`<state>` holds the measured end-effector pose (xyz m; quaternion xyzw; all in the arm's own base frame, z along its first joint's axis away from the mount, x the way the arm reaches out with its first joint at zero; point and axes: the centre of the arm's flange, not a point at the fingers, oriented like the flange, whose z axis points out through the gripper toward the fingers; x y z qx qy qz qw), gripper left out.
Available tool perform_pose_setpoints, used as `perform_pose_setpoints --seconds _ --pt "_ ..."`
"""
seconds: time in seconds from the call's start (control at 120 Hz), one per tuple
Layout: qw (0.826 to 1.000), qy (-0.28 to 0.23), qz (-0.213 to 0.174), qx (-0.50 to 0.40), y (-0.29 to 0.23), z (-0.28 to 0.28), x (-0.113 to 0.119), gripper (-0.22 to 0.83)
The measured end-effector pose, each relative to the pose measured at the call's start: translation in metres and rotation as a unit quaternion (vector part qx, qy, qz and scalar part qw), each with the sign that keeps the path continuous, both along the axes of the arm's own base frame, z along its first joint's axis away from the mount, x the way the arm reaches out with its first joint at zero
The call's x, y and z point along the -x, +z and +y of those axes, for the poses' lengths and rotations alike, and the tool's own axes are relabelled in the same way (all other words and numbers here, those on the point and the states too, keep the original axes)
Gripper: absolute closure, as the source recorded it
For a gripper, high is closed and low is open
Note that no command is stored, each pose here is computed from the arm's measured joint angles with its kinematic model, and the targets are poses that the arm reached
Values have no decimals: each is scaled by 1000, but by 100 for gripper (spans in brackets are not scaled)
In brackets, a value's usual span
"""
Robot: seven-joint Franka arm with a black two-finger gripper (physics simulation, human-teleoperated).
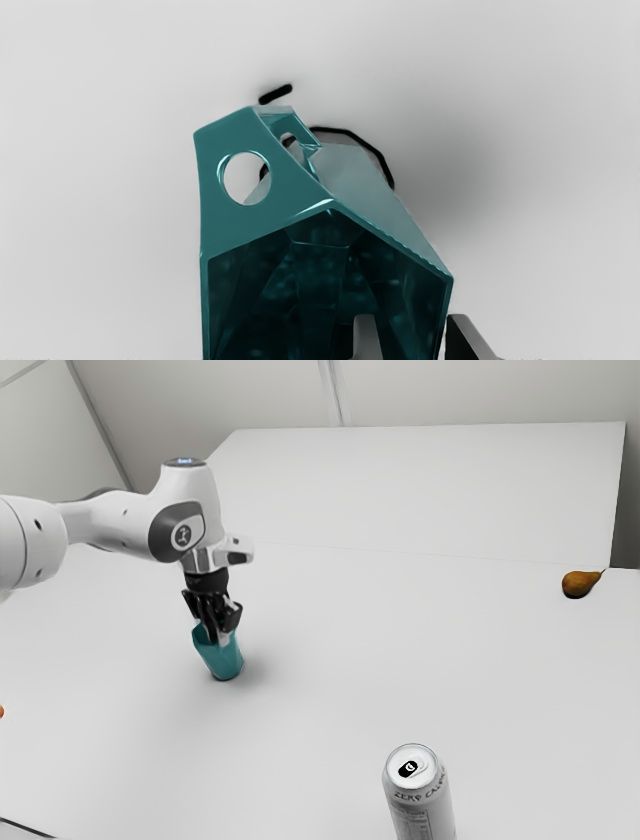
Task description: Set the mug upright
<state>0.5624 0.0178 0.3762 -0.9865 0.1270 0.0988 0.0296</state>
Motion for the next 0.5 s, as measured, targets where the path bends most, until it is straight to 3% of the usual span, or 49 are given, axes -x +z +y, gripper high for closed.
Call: perform_pose_setpoints --seconds 0.275,0.5 --pt "996 11 -81 -21 103 -28 2 21" --pt "990 25 -141 4 218 -56 -6 7"
